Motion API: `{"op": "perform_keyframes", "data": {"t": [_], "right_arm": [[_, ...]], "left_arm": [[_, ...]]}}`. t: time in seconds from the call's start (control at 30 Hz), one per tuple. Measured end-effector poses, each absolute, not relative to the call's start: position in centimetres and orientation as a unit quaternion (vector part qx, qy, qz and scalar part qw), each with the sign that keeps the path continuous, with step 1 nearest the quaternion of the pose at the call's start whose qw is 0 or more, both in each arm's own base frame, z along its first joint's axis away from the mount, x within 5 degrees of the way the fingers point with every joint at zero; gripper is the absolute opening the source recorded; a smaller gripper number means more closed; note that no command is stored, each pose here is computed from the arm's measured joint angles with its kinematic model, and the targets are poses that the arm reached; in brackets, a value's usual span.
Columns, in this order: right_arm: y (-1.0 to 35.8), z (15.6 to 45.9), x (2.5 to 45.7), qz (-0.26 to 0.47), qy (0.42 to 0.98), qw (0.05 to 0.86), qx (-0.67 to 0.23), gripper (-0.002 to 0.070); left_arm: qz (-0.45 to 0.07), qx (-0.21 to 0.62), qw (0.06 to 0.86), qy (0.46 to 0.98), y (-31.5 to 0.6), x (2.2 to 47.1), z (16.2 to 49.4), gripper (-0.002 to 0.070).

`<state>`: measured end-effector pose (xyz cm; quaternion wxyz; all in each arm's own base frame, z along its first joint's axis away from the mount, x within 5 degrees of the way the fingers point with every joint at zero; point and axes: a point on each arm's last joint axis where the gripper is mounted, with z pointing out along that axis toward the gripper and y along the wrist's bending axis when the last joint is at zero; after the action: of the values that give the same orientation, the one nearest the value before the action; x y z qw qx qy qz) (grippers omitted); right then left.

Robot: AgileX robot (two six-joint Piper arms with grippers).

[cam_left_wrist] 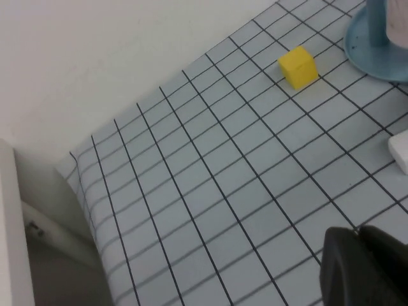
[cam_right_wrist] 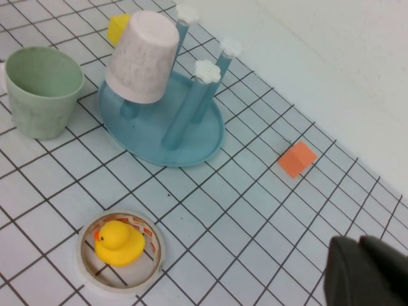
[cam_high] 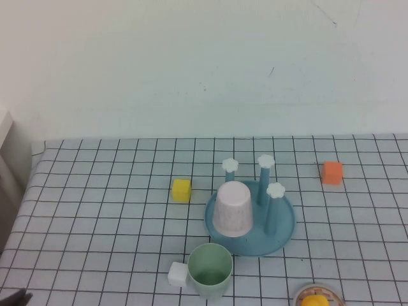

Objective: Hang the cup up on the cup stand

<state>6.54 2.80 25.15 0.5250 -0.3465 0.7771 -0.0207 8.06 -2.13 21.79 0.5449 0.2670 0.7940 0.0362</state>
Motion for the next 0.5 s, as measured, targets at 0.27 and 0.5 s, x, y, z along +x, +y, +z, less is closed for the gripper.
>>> {"op": "perform_keyframes", "data": {"t": [0.27,0.5], "right_arm": [[2.8,25.1,6.5,-0.021,0.777,0.525,-0.347,0.0001],[2.8,25.1,6.5,-0.02,0.779,0.522,-0.348,0.0001]], "left_arm": [[0.009,0.117,0.584,0.804,-0.3,4.3,21.3,0.0],[0.022,0.05,0.585,0.809,0.2,4.3,20.9,0.0]]}}
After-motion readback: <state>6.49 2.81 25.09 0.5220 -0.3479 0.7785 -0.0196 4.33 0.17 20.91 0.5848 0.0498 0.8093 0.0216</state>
